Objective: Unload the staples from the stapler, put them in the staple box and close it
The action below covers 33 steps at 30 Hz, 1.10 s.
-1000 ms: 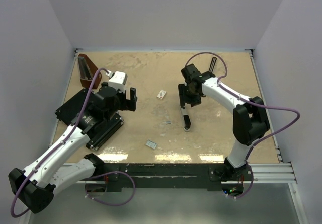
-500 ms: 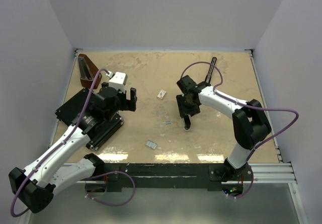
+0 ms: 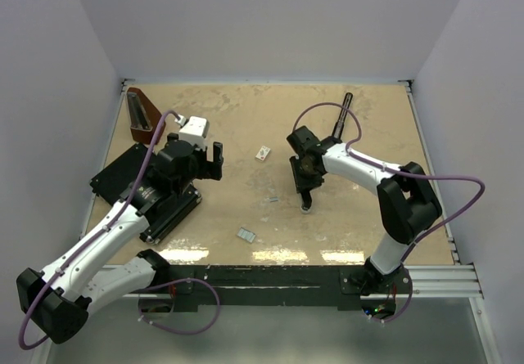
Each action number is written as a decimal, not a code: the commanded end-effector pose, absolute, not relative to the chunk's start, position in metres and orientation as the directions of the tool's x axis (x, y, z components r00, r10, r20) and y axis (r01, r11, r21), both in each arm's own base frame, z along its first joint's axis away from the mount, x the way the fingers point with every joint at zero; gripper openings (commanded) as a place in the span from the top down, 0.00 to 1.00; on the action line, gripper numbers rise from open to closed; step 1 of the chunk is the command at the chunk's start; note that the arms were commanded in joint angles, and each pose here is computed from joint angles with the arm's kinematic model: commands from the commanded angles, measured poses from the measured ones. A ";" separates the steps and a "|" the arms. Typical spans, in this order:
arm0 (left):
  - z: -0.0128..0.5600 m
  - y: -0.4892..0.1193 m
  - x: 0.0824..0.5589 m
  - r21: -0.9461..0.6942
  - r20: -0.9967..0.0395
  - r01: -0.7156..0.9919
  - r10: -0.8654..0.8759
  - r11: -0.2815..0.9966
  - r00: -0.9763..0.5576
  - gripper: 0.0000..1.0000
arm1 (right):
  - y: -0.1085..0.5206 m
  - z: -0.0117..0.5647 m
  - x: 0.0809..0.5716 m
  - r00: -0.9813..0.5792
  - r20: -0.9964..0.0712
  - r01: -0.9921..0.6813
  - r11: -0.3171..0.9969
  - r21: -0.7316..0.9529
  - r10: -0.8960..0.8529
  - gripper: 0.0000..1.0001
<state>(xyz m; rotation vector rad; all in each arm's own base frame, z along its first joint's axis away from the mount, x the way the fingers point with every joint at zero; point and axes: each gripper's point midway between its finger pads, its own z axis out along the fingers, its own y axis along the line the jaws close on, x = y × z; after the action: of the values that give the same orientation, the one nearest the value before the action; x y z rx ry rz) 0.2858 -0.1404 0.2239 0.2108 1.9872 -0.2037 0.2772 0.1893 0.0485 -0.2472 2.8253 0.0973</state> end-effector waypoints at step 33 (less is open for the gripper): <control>0.229 -0.266 0.279 -0.619 -0.732 0.427 -0.287 0.659 -0.618 0.32 | 0.298 0.272 0.285 -0.743 -0.635 -0.414 0.601 0.684 0.211 1.00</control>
<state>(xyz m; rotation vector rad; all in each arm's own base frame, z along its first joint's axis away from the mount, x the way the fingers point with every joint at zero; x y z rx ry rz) 0.2752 -0.2479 0.2112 0.1033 2.0806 -0.9086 0.2864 0.2790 0.2243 -0.1234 2.3028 0.9648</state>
